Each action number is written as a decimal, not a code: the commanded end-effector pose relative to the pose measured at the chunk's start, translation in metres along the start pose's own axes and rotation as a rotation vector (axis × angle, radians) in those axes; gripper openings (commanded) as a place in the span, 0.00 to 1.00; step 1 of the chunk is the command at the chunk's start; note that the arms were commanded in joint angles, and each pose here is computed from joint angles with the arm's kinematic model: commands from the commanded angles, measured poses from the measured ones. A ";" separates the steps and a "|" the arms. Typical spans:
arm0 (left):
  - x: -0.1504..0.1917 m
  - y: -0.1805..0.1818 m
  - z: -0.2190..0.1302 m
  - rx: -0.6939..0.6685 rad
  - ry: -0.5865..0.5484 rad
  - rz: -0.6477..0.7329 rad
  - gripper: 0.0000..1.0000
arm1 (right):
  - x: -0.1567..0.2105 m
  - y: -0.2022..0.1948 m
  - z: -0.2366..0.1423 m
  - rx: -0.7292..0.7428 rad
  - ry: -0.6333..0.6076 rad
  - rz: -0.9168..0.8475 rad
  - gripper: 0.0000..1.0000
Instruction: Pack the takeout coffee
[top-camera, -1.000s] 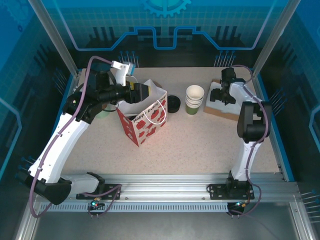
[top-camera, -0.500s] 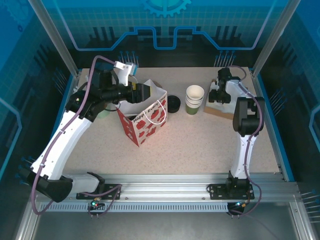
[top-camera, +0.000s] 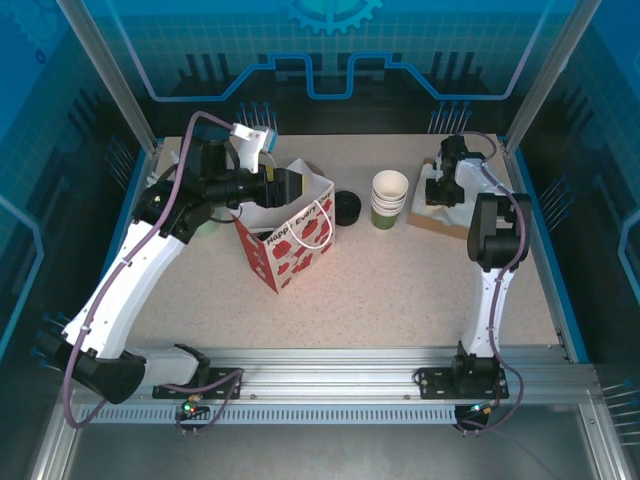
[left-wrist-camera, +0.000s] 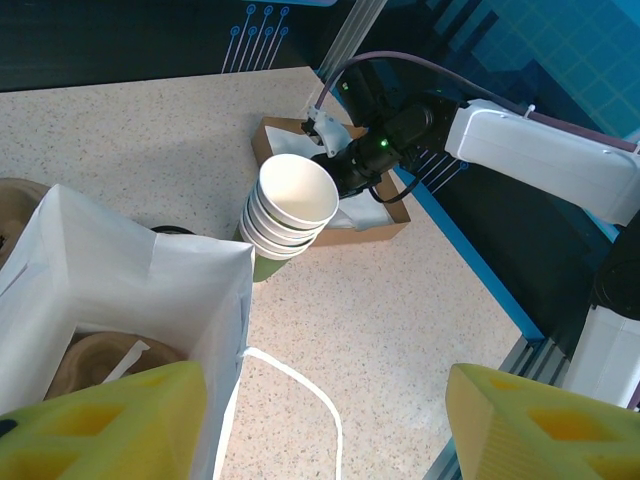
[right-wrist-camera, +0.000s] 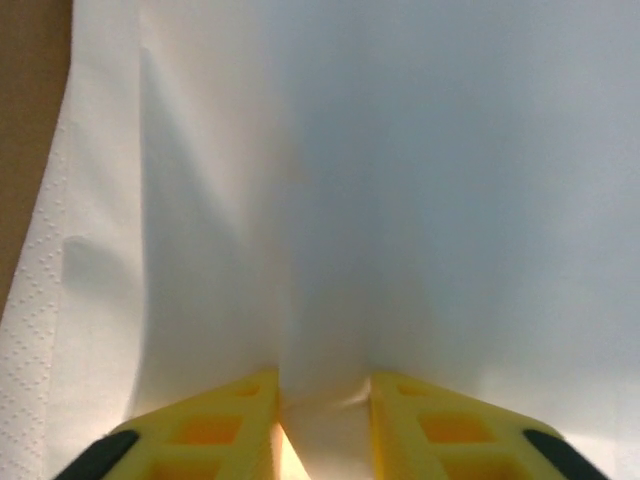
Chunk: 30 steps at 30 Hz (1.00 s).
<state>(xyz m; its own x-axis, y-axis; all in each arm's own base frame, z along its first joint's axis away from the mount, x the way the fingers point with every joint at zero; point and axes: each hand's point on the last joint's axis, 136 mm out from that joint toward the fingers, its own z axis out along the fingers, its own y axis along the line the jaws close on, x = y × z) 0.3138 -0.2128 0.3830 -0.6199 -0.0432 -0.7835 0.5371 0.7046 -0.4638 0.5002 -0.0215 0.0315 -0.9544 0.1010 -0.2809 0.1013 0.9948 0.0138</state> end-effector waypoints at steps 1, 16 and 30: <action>0.006 -0.007 -0.001 0.026 0.022 0.030 0.66 | 0.004 -0.008 0.005 -0.013 0.037 0.013 0.23; 0.011 -0.006 -0.002 0.019 0.030 0.037 0.66 | -0.017 -0.017 -0.037 -0.032 -0.048 0.036 0.05; 0.013 -0.006 -0.003 0.016 0.033 0.045 0.66 | -0.022 -0.022 -0.069 -0.063 -0.106 0.060 0.09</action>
<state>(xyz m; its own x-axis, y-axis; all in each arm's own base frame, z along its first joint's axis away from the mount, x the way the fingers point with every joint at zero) 0.3109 -0.2138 0.3755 -0.6266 -0.0151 -0.7792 0.5442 0.7072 -0.4513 0.5066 -0.0397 0.0983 -0.9107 0.1438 -0.3873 0.1249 0.9894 0.0738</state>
